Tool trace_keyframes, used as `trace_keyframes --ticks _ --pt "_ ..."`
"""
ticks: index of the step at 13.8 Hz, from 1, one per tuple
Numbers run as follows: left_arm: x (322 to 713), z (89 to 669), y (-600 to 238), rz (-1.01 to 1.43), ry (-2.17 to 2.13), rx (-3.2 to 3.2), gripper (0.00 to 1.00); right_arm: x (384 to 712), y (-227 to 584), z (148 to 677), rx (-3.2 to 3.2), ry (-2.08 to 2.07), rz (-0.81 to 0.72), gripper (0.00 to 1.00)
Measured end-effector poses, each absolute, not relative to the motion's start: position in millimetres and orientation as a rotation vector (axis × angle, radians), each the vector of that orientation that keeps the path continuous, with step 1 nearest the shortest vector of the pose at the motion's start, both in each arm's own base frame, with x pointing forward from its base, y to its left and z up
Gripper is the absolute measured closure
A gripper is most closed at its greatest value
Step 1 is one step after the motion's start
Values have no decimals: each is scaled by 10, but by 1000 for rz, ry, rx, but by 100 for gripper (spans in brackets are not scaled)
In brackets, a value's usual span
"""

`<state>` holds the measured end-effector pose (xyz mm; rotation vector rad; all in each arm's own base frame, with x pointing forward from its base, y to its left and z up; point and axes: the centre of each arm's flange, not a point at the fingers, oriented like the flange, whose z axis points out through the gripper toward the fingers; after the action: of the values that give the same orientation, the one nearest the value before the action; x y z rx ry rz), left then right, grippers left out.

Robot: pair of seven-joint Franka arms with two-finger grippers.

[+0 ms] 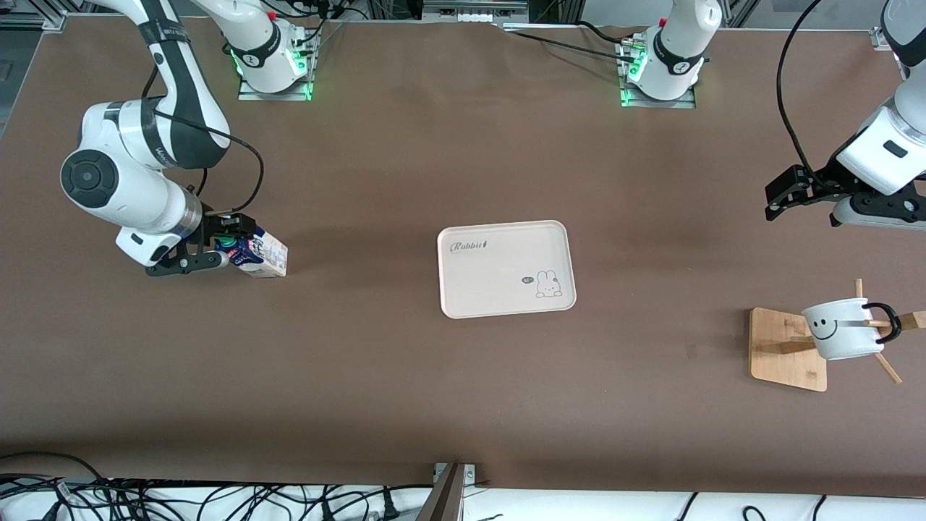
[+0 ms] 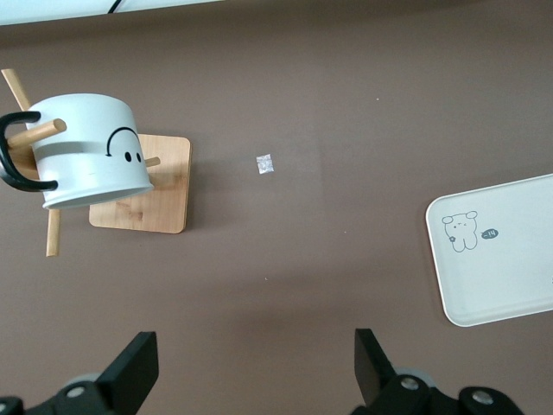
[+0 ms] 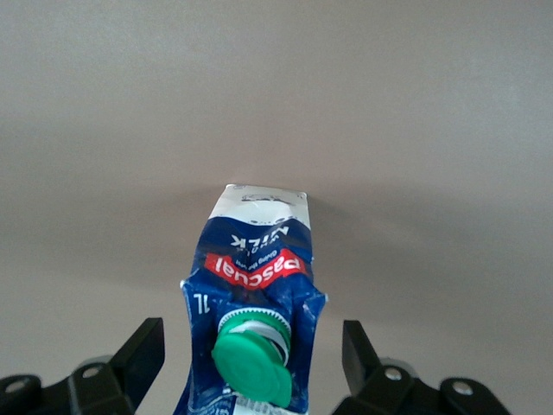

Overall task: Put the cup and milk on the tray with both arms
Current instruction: 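Carry the milk carton onto the white tray with the right gripper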

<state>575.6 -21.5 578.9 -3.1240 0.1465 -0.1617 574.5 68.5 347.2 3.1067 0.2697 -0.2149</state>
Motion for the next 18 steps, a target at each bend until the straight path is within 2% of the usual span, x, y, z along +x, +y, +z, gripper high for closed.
trace_keyframes --ticks 2,3,4,6,13,18 --pt "5756 5789 -218 -162 147 -3124 0 5745 685 3480 3107 270 -213 29" --pt "5756 5789 -218 -162 147 -3124 0 5745 685 3485 3107 269 -212 36" --pt "5756 5789 -218 -162 147 -3124 0 5745 685 3488 3107 269 -211 37" --pt "5756 5789 -218 -162 148 -3124 0 5744 685 3498 3107 269 -208 49" --pt "5760 5802 -218 -166 147 -3124 0 5774 796 3699 3109 282 -171 53" --pt "5976 5861 -185 -204 136 -3122 0 5846 1865 4325 3099 217 -183 53"
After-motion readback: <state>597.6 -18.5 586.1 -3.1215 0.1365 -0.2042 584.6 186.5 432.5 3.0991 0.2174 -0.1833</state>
